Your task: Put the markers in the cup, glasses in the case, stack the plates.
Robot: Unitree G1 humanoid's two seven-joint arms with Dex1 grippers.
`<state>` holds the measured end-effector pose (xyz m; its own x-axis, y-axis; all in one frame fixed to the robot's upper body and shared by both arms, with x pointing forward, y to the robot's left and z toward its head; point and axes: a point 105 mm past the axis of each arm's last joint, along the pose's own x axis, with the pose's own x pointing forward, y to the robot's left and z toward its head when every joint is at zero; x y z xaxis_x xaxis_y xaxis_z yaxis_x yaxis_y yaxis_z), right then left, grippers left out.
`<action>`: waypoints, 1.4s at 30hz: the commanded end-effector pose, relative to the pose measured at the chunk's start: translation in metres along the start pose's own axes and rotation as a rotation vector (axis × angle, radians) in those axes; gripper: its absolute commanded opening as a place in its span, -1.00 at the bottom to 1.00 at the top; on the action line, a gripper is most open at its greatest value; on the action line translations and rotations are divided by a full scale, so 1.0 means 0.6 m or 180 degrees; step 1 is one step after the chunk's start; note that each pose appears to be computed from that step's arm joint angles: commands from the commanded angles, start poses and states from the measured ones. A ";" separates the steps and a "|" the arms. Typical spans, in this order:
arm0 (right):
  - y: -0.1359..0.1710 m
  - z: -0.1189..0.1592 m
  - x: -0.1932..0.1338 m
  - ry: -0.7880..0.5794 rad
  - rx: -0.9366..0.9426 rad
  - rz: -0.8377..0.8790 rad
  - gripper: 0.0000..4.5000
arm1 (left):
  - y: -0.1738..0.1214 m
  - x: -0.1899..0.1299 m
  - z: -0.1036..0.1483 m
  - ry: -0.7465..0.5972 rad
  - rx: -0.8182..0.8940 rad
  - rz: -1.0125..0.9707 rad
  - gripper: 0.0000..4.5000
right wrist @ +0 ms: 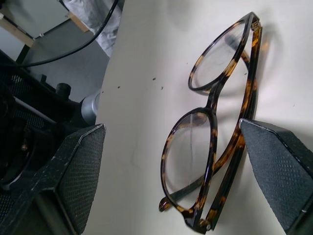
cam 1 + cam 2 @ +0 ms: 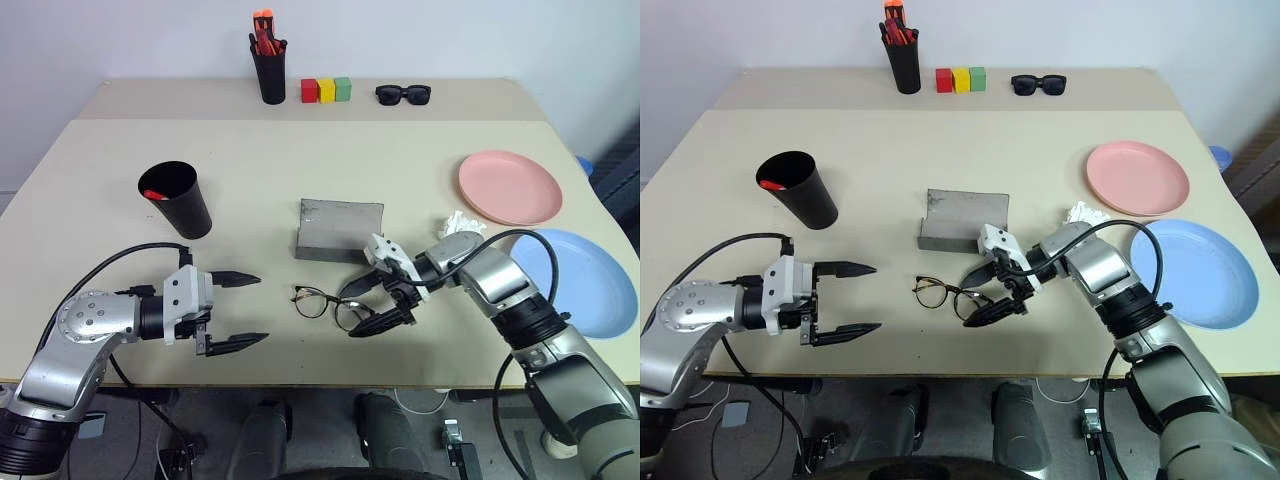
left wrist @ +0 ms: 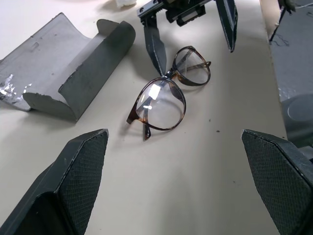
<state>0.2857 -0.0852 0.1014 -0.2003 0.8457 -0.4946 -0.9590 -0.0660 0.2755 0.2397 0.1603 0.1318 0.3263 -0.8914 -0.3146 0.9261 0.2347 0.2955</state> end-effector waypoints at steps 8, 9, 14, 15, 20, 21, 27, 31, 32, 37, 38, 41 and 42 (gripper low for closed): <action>0.022 0.017 0.020 -0.0071 -0.0104 0.0155 0.99 | 0.002 0.003 0.009 -0.0027 0.0119 -0.0015 1.00; 0.023 0.018 0.024 -0.0096 -0.0106 0.0161 0.99 | 0.002 0.003 0.009 -0.0027 0.0118 -0.0015 1.00; 0.020 0.034 0.047 -0.0296 -0.0132 0.0105 0.99 | 0.000 0.005 0.009 -0.0027 0.0113 -0.0023 1.00; 0.020 0.035 0.050 -0.0317 -0.0130 0.0095 0.99 | 0.000 0.005 0.009 -0.0027 0.0112 -0.0025 1.00; 0.019 0.035 0.057 -0.0368 -0.0101 0.0077 0.99 | 0.001 0.006 0.009 -0.0022 0.0119 -0.0026 1.00; 0.018 0.035 0.058 -0.0373 -0.0104 0.0061 0.75 | 0.001 0.006 0.009 -0.0022 0.0121 -0.0025 1.00; 0.016 0.028 0.057 -0.0361 -0.0101 0.0000 -0.53 | 0.004 0.007 0.010 -0.0025 0.0137 -0.0009 1.00; 0.015 0.025 0.056 -0.0358 -0.0123 -0.0046 -0.98 | 0.006 0.009 0.009 -0.0026 0.0145 0.0002 1.00; 0.014 0.025 0.056 -0.0357 -0.0130 -0.0058 -0.98 | 0.006 0.009 0.009 -0.0027 0.0146 0.0005 1.00; 0.013 0.024 0.050 -0.0348 -0.0153 -0.0093 -0.98 | 0.007 0.011 0.007 -0.0031 0.0149 0.0010 1.00; 0.012 0.025 0.046 -0.0354 -0.0167 -0.0117 -0.98 | 0.008 0.012 0.007 -0.0034 0.0151 0.0016 1.00; 0.006 0.036 0.027 -0.0457 -0.0259 -0.0219 -0.98 | 0.011 0.014 0.008 -0.0054 0.0161 0.0051 1.00; 0.004 0.045 0.018 -0.0545 -0.0295 -0.0269 -0.98 | 0.012 0.015 0.009 -0.0065 0.0163 0.0066 1.00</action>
<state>0.2779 -0.0551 0.1012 -0.1429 0.9067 -0.3968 -0.9733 -0.0559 0.2227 0.2466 0.1541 0.1291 0.3312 -0.8917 -0.3086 0.9208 0.2340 0.3121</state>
